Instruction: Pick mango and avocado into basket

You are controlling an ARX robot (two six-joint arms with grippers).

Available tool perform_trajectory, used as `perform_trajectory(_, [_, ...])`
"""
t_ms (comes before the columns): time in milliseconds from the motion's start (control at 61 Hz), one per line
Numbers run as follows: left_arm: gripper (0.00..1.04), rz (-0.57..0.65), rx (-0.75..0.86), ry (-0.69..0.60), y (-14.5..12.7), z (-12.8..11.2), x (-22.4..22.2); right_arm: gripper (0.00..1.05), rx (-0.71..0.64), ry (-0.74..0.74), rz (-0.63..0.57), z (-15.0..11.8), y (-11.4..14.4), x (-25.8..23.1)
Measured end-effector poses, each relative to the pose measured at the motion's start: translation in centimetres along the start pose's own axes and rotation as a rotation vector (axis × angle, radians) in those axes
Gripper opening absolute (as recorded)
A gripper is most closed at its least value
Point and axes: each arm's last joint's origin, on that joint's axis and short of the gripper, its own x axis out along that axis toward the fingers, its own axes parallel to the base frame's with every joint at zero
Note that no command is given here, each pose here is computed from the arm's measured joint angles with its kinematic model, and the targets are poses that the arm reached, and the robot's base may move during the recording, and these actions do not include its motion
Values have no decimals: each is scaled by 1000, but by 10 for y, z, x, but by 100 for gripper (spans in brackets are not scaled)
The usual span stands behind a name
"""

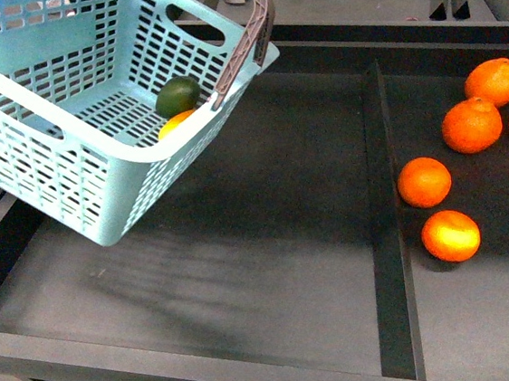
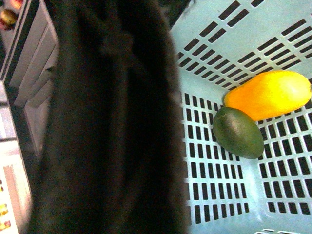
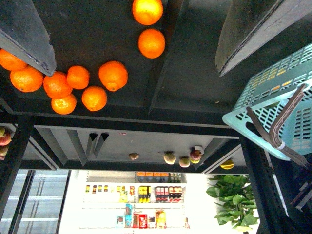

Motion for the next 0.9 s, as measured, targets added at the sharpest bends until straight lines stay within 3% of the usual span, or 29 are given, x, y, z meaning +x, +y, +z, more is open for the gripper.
perform_trajectory(115, [5, 40, -131, 3, 3, 8, 4, 97, 0, 0, 0, 0, 0, 0])
perform_trajectory(295, [5, 39, -325, 40, 14, -1, 26, 97, 0, 0, 0, 0, 0, 0])
perform_trajectory(475, [5, 140, -383, 41, 56, -11, 53, 97, 0, 0, 0, 0, 0, 0])
perform_trajectory(623, [5, 148, -448, 23, 76, -12, 58, 97, 0, 0, 0, 0, 0, 0])
perform_trajectory(901, [5, 123, -479, 12, 76, -15, 56, 97, 0, 0, 0, 0, 0, 0])
